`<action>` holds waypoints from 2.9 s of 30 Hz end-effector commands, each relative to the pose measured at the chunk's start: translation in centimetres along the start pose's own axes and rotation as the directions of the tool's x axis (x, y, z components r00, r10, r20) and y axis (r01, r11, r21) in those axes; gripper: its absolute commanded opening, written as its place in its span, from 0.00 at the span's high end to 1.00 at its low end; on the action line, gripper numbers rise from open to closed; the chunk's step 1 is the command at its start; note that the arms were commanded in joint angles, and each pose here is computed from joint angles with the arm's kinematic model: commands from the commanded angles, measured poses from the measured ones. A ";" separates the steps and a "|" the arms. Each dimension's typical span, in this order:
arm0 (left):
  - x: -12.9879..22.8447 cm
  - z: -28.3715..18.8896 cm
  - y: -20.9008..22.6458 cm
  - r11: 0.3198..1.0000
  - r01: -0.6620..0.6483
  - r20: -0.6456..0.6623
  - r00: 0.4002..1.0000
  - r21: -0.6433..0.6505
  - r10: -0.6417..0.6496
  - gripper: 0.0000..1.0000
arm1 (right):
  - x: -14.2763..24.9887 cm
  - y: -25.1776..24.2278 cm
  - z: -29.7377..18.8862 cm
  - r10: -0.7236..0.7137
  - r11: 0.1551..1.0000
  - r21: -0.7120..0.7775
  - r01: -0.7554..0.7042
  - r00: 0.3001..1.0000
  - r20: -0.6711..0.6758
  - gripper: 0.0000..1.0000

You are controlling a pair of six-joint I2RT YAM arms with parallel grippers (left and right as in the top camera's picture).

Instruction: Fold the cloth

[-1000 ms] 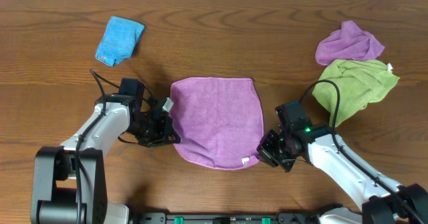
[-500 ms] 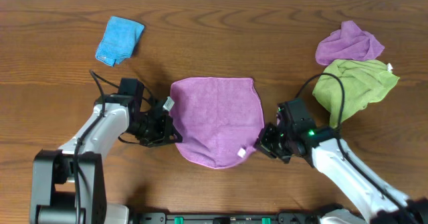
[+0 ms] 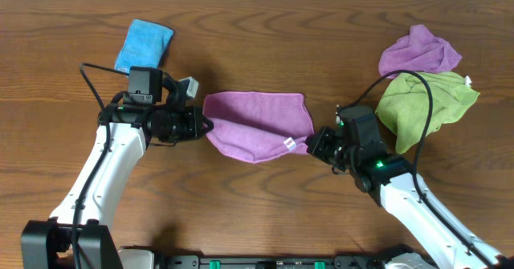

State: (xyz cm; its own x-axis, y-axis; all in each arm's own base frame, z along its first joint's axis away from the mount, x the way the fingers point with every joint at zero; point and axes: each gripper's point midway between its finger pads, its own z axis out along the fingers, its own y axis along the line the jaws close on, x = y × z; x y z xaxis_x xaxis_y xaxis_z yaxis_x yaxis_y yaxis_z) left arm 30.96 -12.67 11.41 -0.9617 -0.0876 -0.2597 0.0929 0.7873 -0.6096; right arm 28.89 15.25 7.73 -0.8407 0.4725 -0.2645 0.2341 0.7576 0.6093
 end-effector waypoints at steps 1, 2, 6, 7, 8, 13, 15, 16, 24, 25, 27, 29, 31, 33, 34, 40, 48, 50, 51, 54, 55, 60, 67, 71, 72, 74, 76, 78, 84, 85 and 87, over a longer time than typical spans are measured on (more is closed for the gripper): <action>-1.5 0.1 0.9 0.999 0.031 0.048 0.998 -0.044 -0.029 0.94 | -1.2 -0.8 0.5 -0.078 0.996 0.053 0.075 0.995 0.057 0.99; -2.0 0.2 1.0 0.998 0.035 0.065 0.997 -0.050 -0.032 0.94 | -1.4 -0.9 0.7 -0.087 0.995 0.056 0.083 0.994 0.066 0.99; -3.4 0.7 1.1 0.999 0.036 0.110 0.993 -0.039 -0.031 0.94 | -2.7 -1.1 1.6 -0.095 0.994 0.055 0.090 0.990 0.100 0.99; -3.6 0.8 1.2 0.999 0.032 0.115 0.993 -0.039 -0.027 0.94 | -2.9 -1.1 1.7 -0.094 0.995 0.054 0.089 0.990 0.105 0.98; -3.9 0.9 1.3 0.998 0.035 0.122 0.992 -0.044 -0.030 0.94 | -3.3 -1.1 1.8 -0.100 0.994 0.057 0.094 0.989 0.113 0.99; -4.4 1.2 2.2 0.996 0.045 0.140 0.990 -0.077 -0.034 0.94 | -5.4 -0.9 1.7 -0.143 0.988 0.080 0.132 0.977 0.159 0.99; -4.8 1.2 2.3 0.996 0.040 0.153 0.988 -0.085 -0.026 0.94 | -6.2 -0.8 1.6 -0.160 0.985 0.094 0.145 0.971 0.180 0.99; -5.0 1.2 2.4 0.995 0.035 0.163 0.986 -0.088 -0.021 0.94 | -6.5 -0.7 1.7 -0.170 0.983 0.096 0.154 0.968 0.186 0.99; -6.4 2.0 2.7 0.996 0.031 0.200 0.980 -0.081 -0.015 0.94 | -8.0 0.3 2.8 -0.218 0.974 0.102 0.201 0.957 0.190 0.99; -6.5 2.2 2.8 0.996 0.034 0.201 0.979 -0.080 -0.017 0.94 | -8.2 0.4 2.9 -0.223 0.973 0.103 0.206 0.956 0.190 0.99; -6.8 2.5 3.0 0.996 0.029 0.208 0.978 -0.079 -0.012 0.94 | -8.6 0.6 3.3 -0.241 0.969 0.106 0.224 0.952 0.190 0.99; -7.2 2.6 3.1 0.996 0.023 0.221 0.975 -0.081 -0.005 0.94 | -9.0 0.6 3.6 -0.250 0.966 0.120 0.230 0.949 0.193 0.99; -7.7 2.9 3.3 0.996 0.023 0.235 0.972 -0.082 -0.003 0.94 | -9.4 0.4 4.0 -0.253 0.964 0.136 0.229 0.946 0.200 0.99; -8.2 3.2 3.5 0.997 0.024 0.247 0.969 -0.078 -0.004 0.94 | -9.7 0.4 4.3 -0.261 0.962 0.141 0.235 0.943 0.206 0.99; -8.4 3.4 3.7 0.997 0.027 0.252 0.968 -0.077 -0.006 0.94 | -9.8 0.3 4.6 -0.263 0.961 0.144 0.236 0.942 0.208 0.99; -8.9 5.1 5.1 0.995 0.038 0.254 0.967 -0.093 -0.013 0.94 | -10.2 -0.6 6.3 -0.277 0.956 0.163 0.246 0.936 0.215 0.99; -9.3 7.6 7.0 0.994 0.042 0.252 0.968 -0.098 -0.016 0.94 | -10.8 -1.7 8.6 -0.290 0.950 0.189 0.250 0.929 0.228 0.99; -9.3 8.0 7.3 0.994 0.043 0.250 0.968 -0.099 -0.017 0.94 | -11.0 -1.8 8.9 -0.301 0.946 0.196 0.259 0.925 0.230 0.99; -9.3 8.1 7.4 0.994 0.043 0.250 0.968 -0.099 -0.017 0.94 | -11.1 -1.9 9.0 -0.305 0.944 0.204 0.261 0.924 0.232 0.99; -9.4 8.4 7.6 0.994 0.042 0.252 0.968 -0.099 -0.016 0.94 | -11.2 -1.9 9.1 -0.321 0.938 0.211 0.274 0.919 0.229 0.99; -9.4 8.5 7.7 0.994 0.044 0.253 0.967 -0.103 -0.016 0.94 | -11.3 -2.1 9.0 -0.322 0.937 0.220 0.272 0.917 0.234 0.99; -9.6 8.3 8.4 0.988 0.053 0.269 0.963 -0.143 -0.012 0.94 | -11.4 -2.1 9.0 -0.325 0.935 0.228 0.272 0.915 0.238 0.99; -9.7 8.3 8.2 0.990 0.048 0.269 0.963 -0.131 -0.011 0.79 | -11.3 -2.1 9.0 -0.325 0.935 0.226 0.274 0.916 0.237 0.85; -9.4 8.5 7.3 0.996 0.034 0.251 0.968 -0.079 -0.013 0.75 | -11.1 -1.8 9.1 -0.324 0.937 0.212 0.278 0.918 0.229 0.84; -9.4 8.5 7.0 0.998 0.030 0.246 0.969 -0.063 -0.013 0.75 | -11.1 -1.8 9.1 -0.324 0.937 0.208 0.279 0.918 0.227 0.84; -9.1 8.5 6.2 1.000 0.024 0.231 0.973 -0.019 -0.019 0.75 | -10.8 -1.6 9.2 -0.323 0.939 0.194 0.283 0.921 0.219 0.84; -8.9 8.6 5.5 0.999 0.037 0.216 0.976 0.023 -0.041 0.75 | -10.6 -1.4 9.3 -0.320 0.941 0.180 0.285 0.924 0.209 0.85; -8.8 8.6 5.0 0.997 0.047 0.209 0.976 0.054 -0.057 0.76 | -10.5 -1.3 9.3 -0.317 0.943 0.173 0.285 0.926 0.204 0.85; -9.0 8.4 4.0 0.990 0.078 0.195 0.976 0.115 -0.100 0.78 | -10.0 -1.2 9.4 -0.310 0.946 0.156 0.284 0.932 0.187 0.87; -9.2 8.3 3.6 0.988 0.078 0.193 0.976 0.131 -0.103 0.78 | -9.9 -1.2 9.4 -0.310 0.946 0.158 0.284 0.933 0.183 0.87; -9.8 8.0 2.8 0.984 0.073 0.195 0.975 0.160 -0.104 0.80 | -9.6 -1.3 9.5 -0.311 0.945 0.162 0.285 0.935 0.171 0.87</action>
State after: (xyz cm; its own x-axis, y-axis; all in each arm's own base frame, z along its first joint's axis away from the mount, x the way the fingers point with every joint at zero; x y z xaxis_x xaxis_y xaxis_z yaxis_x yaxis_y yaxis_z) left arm 41.67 -13.77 4.65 -0.8983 -0.2769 -0.3411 0.0432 0.7169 -0.6958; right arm 40.79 13.92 2.04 -0.7781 0.2785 -0.5631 0.0626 0.9263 0.3716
